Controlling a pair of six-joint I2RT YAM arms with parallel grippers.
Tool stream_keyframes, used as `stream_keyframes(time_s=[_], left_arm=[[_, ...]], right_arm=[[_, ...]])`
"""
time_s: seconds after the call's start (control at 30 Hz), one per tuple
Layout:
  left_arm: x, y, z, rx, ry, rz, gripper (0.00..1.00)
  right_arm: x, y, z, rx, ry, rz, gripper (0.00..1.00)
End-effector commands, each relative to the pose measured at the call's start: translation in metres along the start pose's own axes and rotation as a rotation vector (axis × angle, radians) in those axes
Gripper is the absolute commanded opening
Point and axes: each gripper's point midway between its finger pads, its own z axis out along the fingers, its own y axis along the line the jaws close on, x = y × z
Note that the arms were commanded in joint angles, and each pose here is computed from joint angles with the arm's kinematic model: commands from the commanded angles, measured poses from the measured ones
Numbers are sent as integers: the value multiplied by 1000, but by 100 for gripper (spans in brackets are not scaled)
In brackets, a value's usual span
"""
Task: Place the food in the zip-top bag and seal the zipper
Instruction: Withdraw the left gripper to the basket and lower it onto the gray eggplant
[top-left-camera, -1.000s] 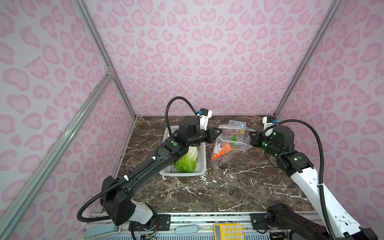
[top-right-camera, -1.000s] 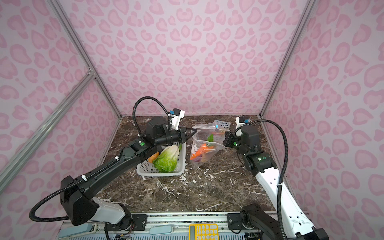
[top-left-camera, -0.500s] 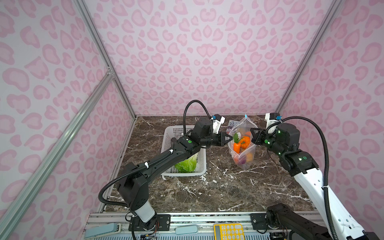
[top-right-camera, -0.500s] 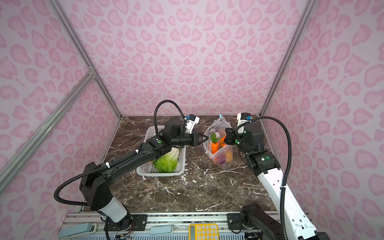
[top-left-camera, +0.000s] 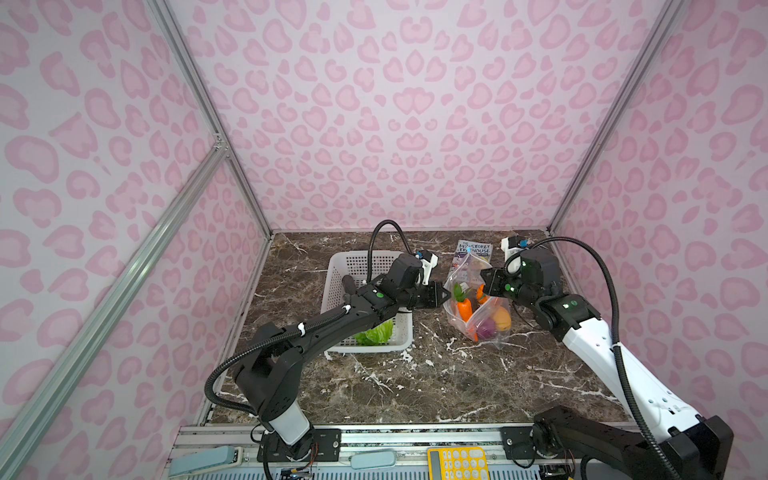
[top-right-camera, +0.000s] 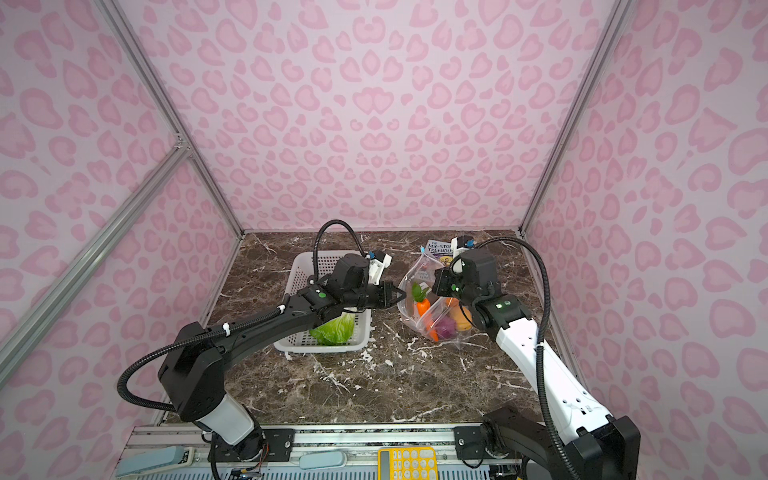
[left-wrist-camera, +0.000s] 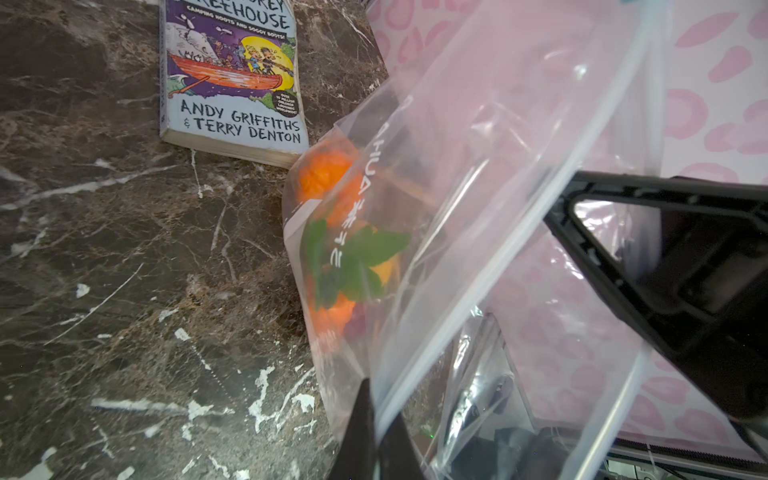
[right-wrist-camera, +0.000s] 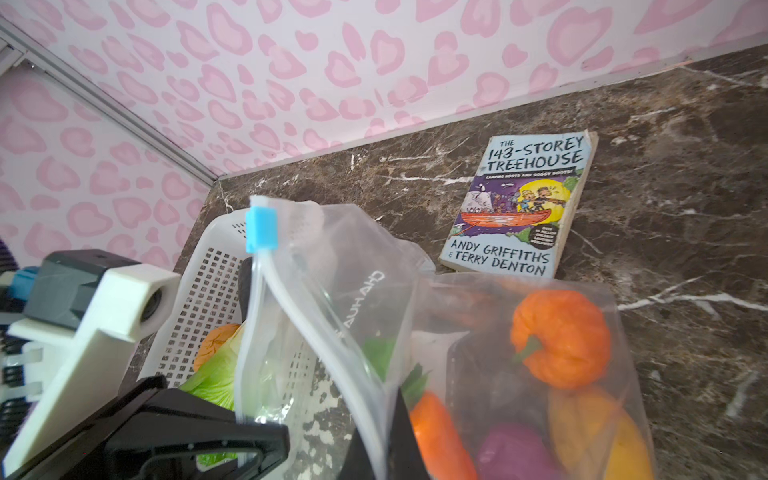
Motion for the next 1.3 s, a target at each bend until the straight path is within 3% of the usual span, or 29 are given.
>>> stream_keyframes(time_s=[0.0,0.07,0.17,0.2,0.3,0.53,0.87,1.0,1.27], left_arm=[[-9,8,-11,-28,-43,-15,9],[-14,11,-19,-39,-66,-13,18],[-23,15,-34,-64,-103,-8,53],[-26,16,-40,-73,-116,-2,60],[-38,20,-62,-110,-157,24,68],[-68,77,-119,-323,-219,35,72],[-85,196,-169,-756,-283,-51,72],[-85,233,-171,-852,-275,-105,72],[-78,276,-149,-918,-192,-168,70]], right_arm=[[-2,4,5,-9,-20,1,0],[-3,6,6,-17,-28,4,0],[-6,9,7,-30,-39,15,0],[-7,10,8,-35,-44,19,0],[-8,14,9,-48,-54,26,0],[-5,18,11,-76,-67,37,0],[-5,19,6,-82,-76,24,0],[-1,16,6,-73,-71,28,0],[3,10,8,-58,-73,40,0]])
